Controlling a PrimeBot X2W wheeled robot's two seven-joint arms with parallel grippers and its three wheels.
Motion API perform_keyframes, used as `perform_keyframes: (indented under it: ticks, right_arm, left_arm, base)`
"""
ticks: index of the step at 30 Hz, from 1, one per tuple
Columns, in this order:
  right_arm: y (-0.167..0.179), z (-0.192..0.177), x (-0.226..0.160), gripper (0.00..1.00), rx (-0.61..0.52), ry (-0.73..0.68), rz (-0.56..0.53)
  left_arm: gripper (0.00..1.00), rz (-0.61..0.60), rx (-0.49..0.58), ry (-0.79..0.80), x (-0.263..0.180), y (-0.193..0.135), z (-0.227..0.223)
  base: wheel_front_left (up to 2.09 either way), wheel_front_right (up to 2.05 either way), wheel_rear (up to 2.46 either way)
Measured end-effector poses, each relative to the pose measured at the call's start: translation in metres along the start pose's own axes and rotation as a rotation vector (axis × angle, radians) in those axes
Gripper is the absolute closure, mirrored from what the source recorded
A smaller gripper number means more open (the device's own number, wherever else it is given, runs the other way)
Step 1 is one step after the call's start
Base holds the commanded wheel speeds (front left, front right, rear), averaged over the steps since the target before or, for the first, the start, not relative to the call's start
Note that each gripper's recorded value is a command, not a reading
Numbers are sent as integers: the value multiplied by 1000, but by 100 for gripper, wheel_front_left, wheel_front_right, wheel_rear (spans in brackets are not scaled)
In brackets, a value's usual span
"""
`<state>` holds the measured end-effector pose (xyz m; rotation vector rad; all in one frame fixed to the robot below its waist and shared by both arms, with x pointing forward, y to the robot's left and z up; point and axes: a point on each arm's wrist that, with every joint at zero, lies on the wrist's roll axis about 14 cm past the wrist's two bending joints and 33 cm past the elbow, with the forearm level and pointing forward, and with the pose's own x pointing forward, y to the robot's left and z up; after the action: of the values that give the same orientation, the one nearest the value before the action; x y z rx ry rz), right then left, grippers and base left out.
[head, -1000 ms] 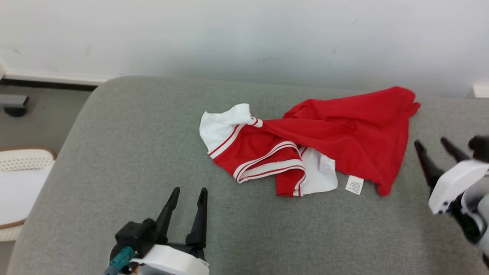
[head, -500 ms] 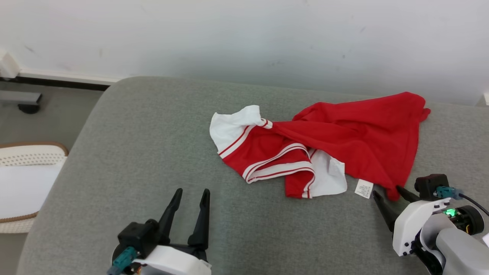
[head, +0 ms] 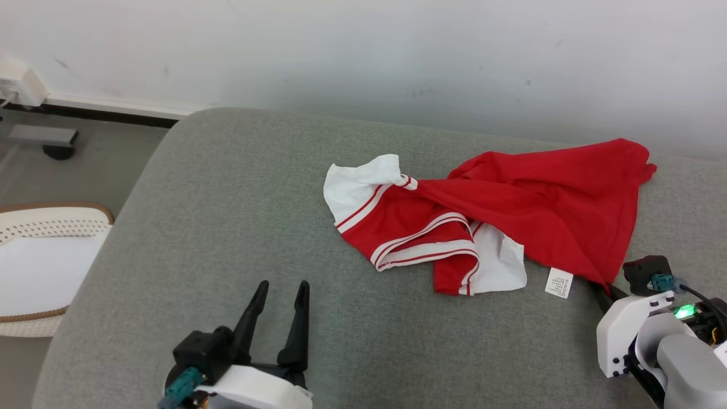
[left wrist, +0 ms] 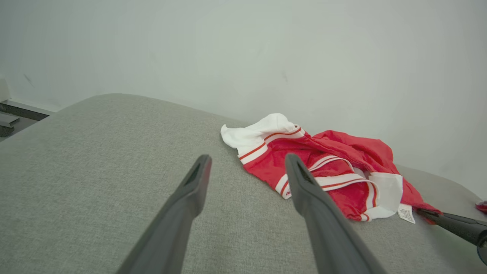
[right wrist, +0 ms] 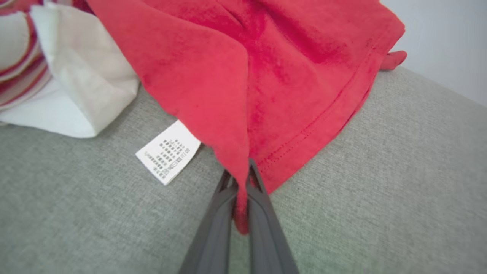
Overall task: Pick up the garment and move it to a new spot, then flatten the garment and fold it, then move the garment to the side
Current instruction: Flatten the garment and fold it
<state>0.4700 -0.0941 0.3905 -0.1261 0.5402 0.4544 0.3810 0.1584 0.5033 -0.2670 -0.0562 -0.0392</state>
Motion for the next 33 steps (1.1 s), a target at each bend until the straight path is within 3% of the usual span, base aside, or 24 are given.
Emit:
perform_keyframes:
  ticks: [10, 11, 12, 13, 18, 26, 33]
  right_arm:
    - [-69, 11, -41, 100, -18, -80, -163]
    - [-76, 12, -47, 91, -14, -88, -181]
    - [-82, 12, -52, 74, -7, -94, -195]
    - [-86, 12, -55, 3, 4, -101, -205]
    - [-90, -1, -63, 0, 49, -72, -222]
    - [-110, 19, -65, 0, 96, -163, -277]
    - [-41, 49, -42, 0, 275, -318, -92]
  left_arm:
    - [0, -73, -6, 15, 3, -23, -7]
    - [0, -87, -8, 17, 4, -28, -7]
    - [0, -100, -9, 19, 5, -32, -8]
    - [0, -113, -11, 21, 6, -36, -9]
    - [0, -151, -12, 29, 8, -47, -12]
    - [0, -105, 2, 23, 2, -31, -9]
    - [0, -71, 3, 20, -5, -21, -7]
  base:
    - [0, 0, 0]
    - [0, 0, 0]
    - [0, 0, 0]
    - [0, 0, 0]
    - [0, 0, 0]
    - [0, 0, 0]
    - [0, 0, 0]
